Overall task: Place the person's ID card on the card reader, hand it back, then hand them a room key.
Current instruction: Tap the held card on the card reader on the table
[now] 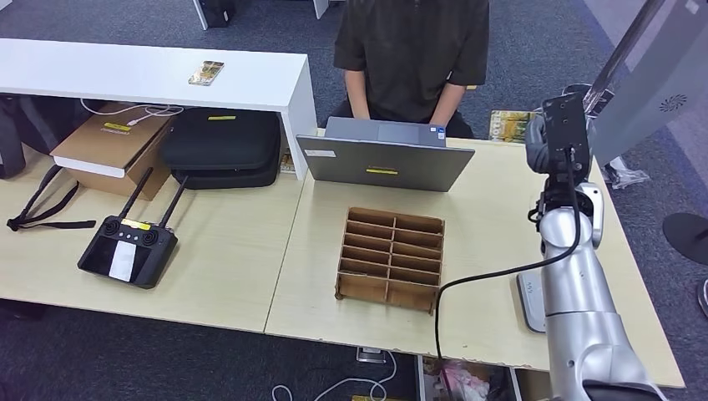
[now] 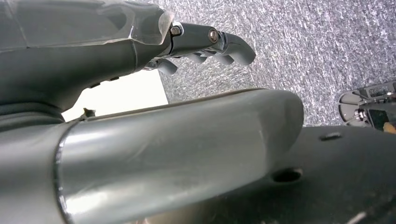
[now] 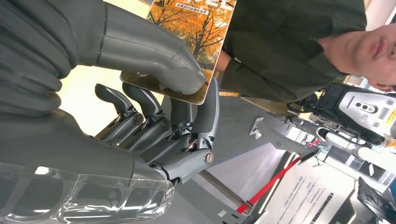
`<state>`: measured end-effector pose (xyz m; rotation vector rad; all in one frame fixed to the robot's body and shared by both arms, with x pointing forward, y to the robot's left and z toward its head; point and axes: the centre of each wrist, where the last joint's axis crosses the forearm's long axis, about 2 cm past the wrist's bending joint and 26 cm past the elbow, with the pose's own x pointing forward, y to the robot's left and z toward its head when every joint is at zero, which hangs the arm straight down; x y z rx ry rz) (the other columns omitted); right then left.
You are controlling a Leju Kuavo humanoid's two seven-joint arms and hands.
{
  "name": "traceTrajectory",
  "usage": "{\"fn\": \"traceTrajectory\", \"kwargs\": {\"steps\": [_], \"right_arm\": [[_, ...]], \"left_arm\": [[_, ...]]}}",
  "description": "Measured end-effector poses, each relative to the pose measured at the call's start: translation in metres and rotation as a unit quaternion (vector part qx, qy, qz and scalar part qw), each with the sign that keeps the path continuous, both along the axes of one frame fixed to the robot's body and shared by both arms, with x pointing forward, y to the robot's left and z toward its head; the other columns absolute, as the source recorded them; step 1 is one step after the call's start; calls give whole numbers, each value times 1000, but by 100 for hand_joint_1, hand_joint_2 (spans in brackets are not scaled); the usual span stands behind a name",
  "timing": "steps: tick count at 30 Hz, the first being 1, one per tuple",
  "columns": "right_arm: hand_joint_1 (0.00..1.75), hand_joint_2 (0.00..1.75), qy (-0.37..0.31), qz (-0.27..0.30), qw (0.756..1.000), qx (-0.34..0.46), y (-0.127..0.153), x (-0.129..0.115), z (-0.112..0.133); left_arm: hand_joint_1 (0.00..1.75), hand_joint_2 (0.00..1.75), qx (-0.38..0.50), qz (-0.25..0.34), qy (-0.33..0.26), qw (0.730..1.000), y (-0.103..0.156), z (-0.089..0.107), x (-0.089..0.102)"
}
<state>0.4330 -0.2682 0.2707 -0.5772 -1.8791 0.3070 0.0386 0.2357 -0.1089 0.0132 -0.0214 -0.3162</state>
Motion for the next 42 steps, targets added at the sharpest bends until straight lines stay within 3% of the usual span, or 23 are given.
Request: {"fn": "traceTrajectory", "kwargs": {"steps": [19,30,42], "right_arm": [[175,175,41,-35,998,10,-26,-32,-54],[175,175,57,-55,997,-4,-42,-41,-65],[175,175,85,-104,991,-16,-75,-70,-88]], "left_arm": [[0,0,1,37,26,999,-10,1,-1],[0,0,1,46,24,999,-12,1,-2],[0,0,6,40,15,999,-12,1,-3]]}}
